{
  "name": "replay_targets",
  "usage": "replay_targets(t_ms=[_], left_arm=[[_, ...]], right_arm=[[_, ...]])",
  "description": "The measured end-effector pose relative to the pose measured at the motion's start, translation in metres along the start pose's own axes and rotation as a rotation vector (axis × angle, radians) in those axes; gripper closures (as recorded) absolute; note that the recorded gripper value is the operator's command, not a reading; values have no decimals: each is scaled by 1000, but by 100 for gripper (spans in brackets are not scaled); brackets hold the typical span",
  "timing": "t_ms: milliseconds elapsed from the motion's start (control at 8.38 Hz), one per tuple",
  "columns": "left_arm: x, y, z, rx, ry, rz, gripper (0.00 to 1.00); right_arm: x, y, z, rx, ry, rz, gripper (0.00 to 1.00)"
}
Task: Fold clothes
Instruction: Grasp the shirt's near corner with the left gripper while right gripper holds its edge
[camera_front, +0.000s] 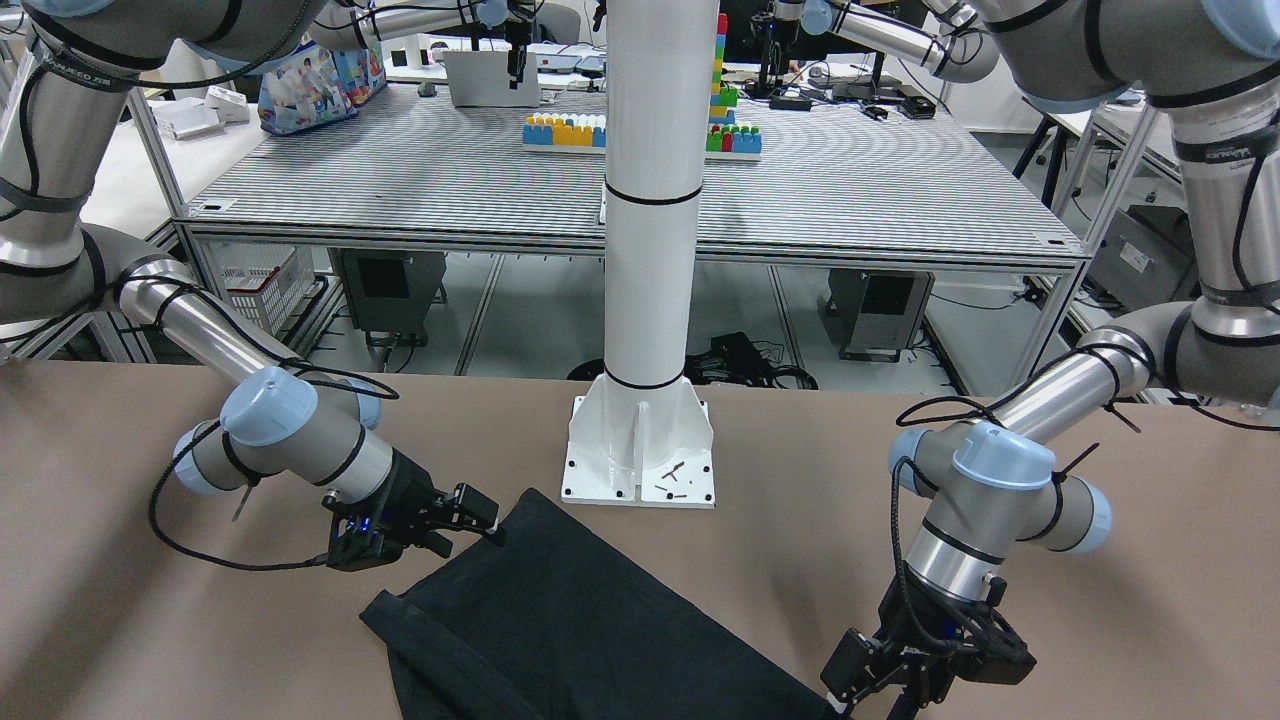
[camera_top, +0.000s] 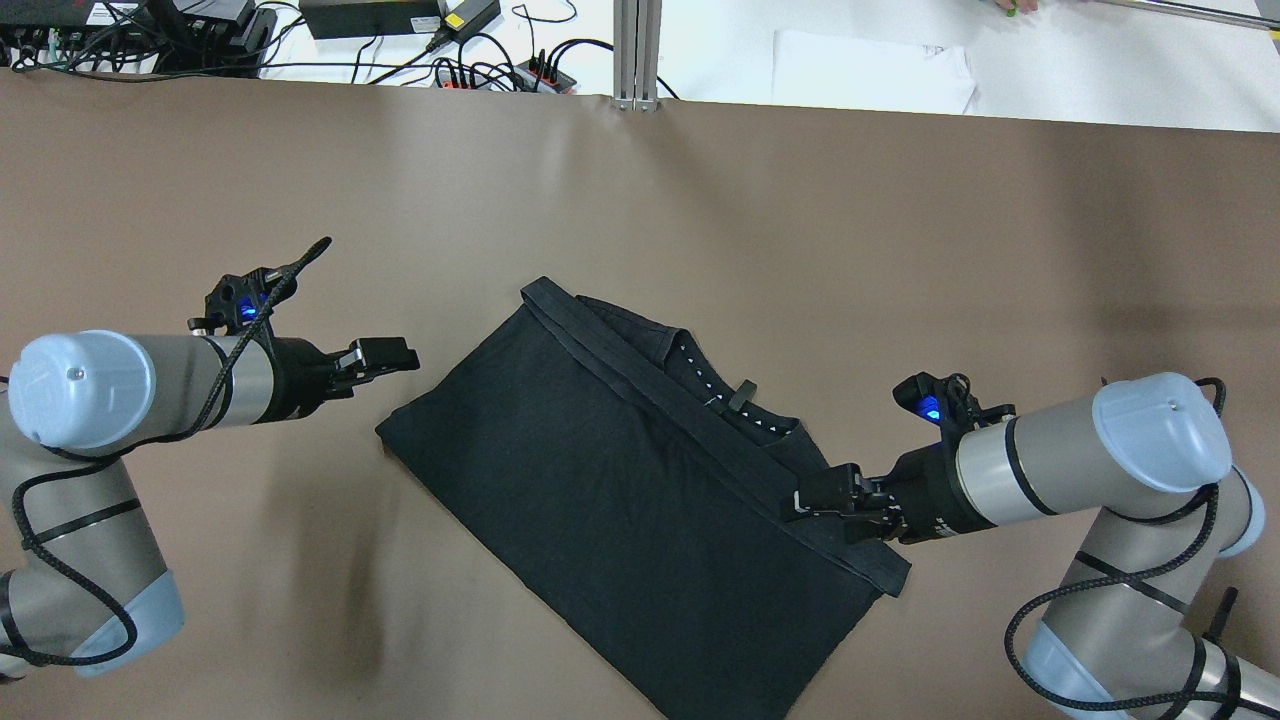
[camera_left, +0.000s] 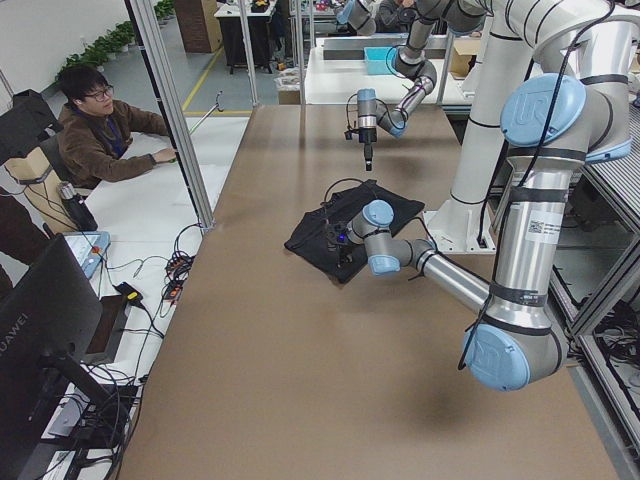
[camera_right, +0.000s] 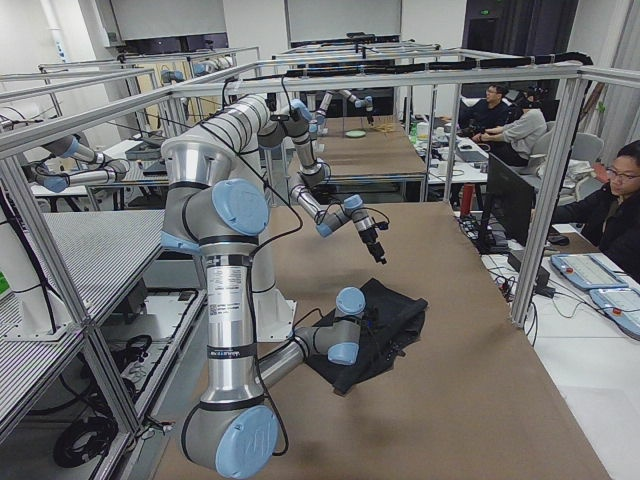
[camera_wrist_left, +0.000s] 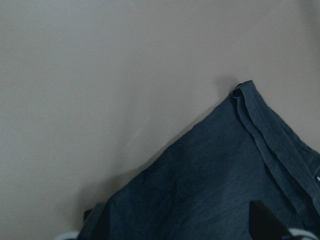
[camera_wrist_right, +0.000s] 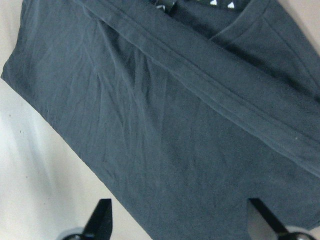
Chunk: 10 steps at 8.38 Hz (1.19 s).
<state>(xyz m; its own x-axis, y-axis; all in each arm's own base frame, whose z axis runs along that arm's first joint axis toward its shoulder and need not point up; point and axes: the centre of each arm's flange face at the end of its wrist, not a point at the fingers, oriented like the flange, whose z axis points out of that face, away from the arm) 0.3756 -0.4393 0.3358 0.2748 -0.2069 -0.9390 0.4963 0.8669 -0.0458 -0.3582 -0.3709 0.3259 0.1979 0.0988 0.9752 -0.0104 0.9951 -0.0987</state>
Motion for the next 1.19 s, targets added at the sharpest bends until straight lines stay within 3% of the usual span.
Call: replay_targets(t_ms=[477, 954, 1074, 1193], left_arm=[[-30, 48, 30, -1, -27, 30, 0], [-37, 56, 63, 2, -65, 43, 2], [-36, 55, 69, 2, -70, 45, 22], [-37, 55, 73, 3, -75, 46, 67]], right_arm=[[6, -20, -7, 93, 14, -50, 6], [9, -28, -6, 178, 28, -47, 6], [10, -29, -6, 185, 30, -44, 6], [10, -29, -6, 187, 31, -42, 6]])
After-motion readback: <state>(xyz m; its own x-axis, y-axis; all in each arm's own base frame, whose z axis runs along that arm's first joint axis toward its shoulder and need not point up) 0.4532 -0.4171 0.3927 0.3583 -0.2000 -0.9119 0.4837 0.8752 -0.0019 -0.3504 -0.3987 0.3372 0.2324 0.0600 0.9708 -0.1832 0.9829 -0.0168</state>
